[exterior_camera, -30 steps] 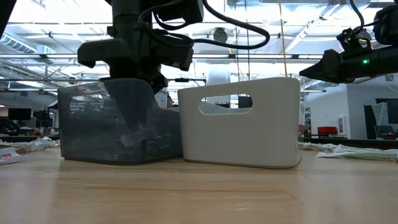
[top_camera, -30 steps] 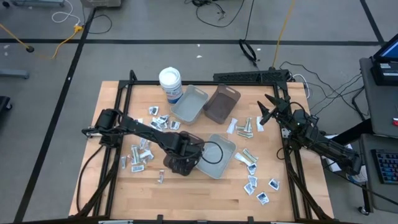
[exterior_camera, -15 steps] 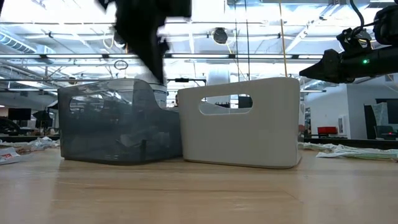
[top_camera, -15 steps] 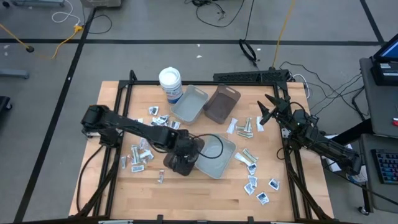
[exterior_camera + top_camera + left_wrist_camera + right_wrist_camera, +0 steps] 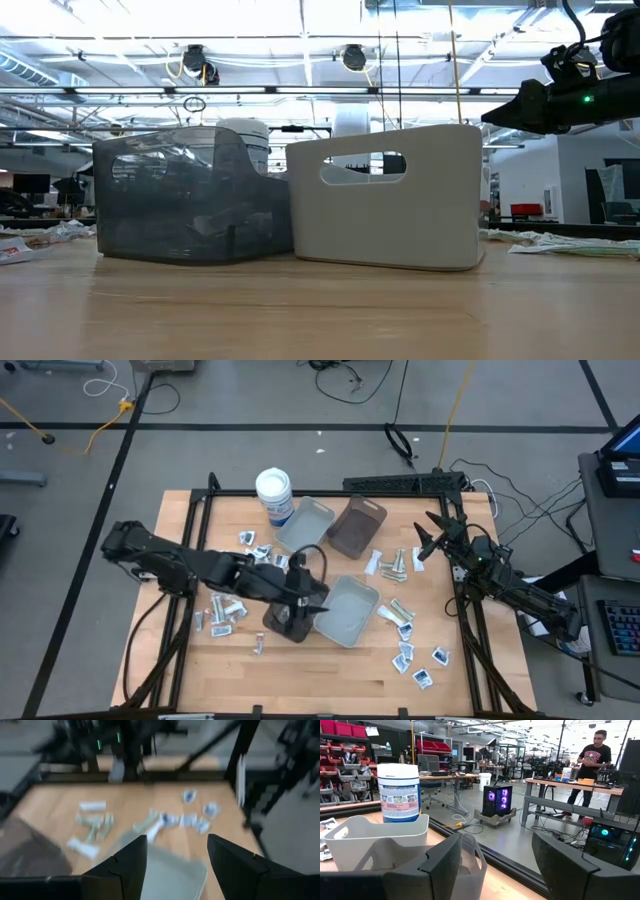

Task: Pick & Place First Aid Supplies
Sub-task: Put the blue alcohol pad into the bottom black bin

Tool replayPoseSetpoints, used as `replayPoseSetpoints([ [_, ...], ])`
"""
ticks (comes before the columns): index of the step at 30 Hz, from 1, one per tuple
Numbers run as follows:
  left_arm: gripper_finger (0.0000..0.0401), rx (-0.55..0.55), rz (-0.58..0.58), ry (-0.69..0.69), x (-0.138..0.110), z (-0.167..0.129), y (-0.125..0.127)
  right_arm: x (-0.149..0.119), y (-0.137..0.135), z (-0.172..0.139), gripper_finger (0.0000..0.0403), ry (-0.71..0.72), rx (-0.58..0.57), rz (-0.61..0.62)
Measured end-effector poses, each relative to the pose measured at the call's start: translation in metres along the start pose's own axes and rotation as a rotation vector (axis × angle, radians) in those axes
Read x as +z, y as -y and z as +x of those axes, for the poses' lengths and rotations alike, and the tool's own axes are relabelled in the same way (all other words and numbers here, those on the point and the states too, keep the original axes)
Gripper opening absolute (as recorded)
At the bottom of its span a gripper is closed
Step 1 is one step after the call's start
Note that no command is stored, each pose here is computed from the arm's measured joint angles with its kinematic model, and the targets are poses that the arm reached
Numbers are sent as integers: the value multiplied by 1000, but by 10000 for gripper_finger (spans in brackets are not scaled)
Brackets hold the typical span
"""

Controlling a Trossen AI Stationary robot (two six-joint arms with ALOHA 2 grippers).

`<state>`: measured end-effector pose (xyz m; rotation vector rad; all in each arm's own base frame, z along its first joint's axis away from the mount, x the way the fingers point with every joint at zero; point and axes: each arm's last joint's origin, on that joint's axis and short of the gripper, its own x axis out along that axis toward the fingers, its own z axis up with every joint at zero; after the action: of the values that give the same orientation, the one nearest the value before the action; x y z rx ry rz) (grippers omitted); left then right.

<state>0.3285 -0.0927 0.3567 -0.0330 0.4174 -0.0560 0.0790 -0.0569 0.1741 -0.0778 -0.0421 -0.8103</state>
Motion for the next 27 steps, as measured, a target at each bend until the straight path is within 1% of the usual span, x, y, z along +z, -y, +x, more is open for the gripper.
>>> replayPoseSetpoints([
  [4,214,1,-20,93,9,0,1,0,0,0,238,1,0,0],
  [7,214,25,-38,156,10,3,1,0,0,0,238,2,0,9],
  [9,214,51,-64,191,0,11,-2,1,0,0,238,15,2,79],
  [12,214,86,-122,207,-30,26,-8,2,0,0,238,19,1,209],
  [14,214,100,-171,233,-44,30,-12,2,0,0,238,25,2,241],
  [16,214,99,-200,268,-52,31,-15,4,0,0,238,39,4,266],
  [18,214,103,-196,262,-61,33,-17,5,0,0,238,47,6,333],
  [22,214,109,-161,219,-77,36,-17,4,0,0,238,41,14,545],
  [24,214,105,-158,197,-85,37,-17,3,-1,0,238,20,52,604],
  [27,214,89,-164,164,-97,37,-13,2,-5,0,238,-24,180,635],
])
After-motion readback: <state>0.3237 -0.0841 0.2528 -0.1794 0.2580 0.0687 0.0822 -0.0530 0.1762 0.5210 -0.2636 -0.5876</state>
